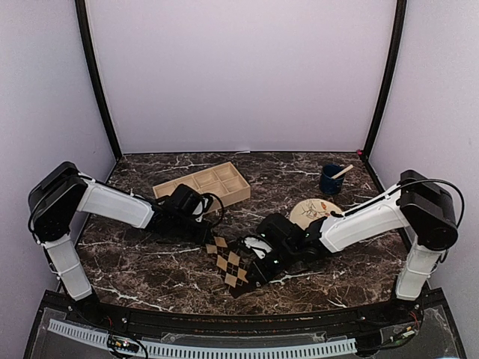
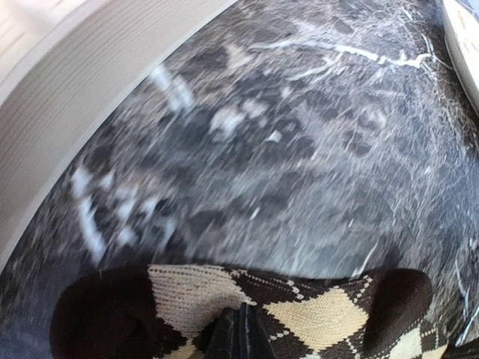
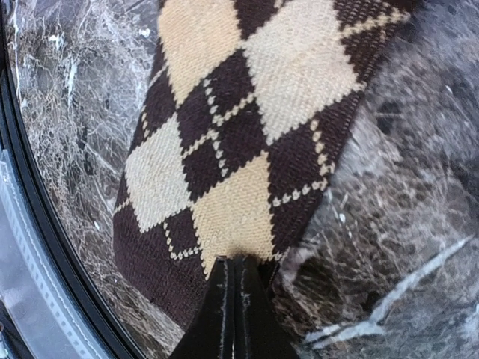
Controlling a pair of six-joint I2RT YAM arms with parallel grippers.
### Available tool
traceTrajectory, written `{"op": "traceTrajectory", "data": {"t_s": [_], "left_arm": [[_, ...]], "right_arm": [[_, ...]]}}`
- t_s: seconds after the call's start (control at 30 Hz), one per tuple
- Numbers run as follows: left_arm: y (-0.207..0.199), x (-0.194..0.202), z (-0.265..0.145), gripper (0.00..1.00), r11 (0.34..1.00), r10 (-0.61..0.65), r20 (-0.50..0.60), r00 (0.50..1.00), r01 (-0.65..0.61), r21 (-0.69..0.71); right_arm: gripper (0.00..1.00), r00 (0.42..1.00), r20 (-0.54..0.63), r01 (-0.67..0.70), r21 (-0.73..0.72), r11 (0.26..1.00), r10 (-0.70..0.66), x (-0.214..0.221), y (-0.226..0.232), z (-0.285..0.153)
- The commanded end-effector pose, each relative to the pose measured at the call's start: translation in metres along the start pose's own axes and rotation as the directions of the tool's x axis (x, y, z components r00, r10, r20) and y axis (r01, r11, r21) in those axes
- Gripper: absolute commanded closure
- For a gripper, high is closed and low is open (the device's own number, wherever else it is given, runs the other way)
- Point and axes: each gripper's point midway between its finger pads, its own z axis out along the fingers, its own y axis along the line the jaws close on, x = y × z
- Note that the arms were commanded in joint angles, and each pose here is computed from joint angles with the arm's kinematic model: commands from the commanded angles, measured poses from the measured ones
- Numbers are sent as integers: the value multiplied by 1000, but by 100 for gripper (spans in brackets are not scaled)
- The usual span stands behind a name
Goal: Roll the socks
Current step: Move the sock to the center of the board.
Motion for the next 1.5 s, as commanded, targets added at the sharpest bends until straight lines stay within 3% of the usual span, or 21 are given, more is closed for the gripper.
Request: {"op": "traceTrajectory", "data": {"t_s": [0.0,0.63,0.83,1.03,1.47], "left_arm": [[-12,-8,16,100,995,100,-42,994,-99,22],[-54,-57,59,100,898,414,23,910,-413,150],[-64,-64,62,99,873,451,54,891,-453,181],[-70,-74,55,91,864,461,78,884,-467,188],[-87,-106,7,79,860,439,193,877,-473,192]], "right_arm": [[100,986,-142,-69,123,990,86,55,-35,-1],[100,978,-151,-135,67,989,144,68,-21,-5],[100,979,-152,-131,51,990,137,68,-7,2],[100,986,-131,-95,88,992,107,61,-2,0],[75,990,-78,129,158,979,-118,20,19,-25]]}}
